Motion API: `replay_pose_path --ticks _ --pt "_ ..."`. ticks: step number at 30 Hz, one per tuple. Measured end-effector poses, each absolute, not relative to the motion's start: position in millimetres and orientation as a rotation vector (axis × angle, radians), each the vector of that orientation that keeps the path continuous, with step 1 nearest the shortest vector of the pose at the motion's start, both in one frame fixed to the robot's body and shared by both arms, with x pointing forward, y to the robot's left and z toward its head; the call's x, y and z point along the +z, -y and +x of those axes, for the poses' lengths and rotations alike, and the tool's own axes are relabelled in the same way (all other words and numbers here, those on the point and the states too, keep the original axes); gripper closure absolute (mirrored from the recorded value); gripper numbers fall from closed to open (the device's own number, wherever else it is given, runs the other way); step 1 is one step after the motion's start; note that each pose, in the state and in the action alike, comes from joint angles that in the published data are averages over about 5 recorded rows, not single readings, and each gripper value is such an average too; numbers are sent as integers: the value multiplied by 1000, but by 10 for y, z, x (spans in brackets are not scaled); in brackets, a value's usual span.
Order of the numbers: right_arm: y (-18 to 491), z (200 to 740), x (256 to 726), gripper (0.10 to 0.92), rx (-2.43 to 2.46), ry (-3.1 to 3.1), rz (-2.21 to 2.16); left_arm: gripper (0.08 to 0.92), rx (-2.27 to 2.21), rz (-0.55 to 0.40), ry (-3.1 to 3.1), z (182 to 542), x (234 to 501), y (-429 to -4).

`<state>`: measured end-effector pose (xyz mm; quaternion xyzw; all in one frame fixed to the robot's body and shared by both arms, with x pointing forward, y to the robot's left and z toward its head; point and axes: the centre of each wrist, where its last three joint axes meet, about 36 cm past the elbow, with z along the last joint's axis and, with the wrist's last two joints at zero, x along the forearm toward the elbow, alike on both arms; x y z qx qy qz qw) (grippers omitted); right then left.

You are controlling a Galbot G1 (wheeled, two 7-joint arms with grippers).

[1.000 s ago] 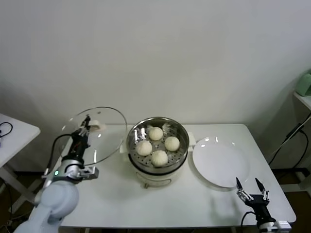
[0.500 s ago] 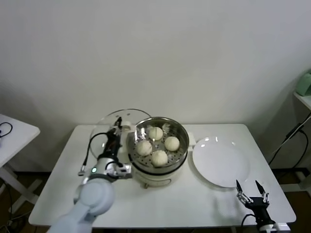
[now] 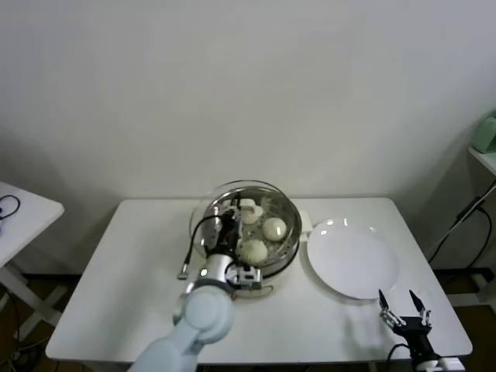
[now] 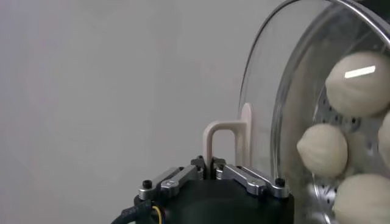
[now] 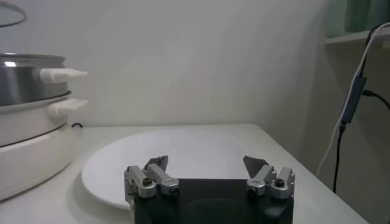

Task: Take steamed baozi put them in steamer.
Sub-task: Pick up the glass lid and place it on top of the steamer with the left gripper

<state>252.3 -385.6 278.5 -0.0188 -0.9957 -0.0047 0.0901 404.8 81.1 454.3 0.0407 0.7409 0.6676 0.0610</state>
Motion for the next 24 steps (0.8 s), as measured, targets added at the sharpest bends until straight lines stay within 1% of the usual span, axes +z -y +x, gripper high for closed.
replay_pose_path --ticks 9,14,24 --pt "3875 2479 2749 200 -11 2960 -57 849 2025 123 -2223 4239 4436 -581" --pt "3892 2462 2748 200 -7 2960 -58 849 2043 124 -2215 4317 4354 -542" --pt "3912 2462 2751 200 -3 2962 -61 849 2074 149 -2204 4344 4216 -517"
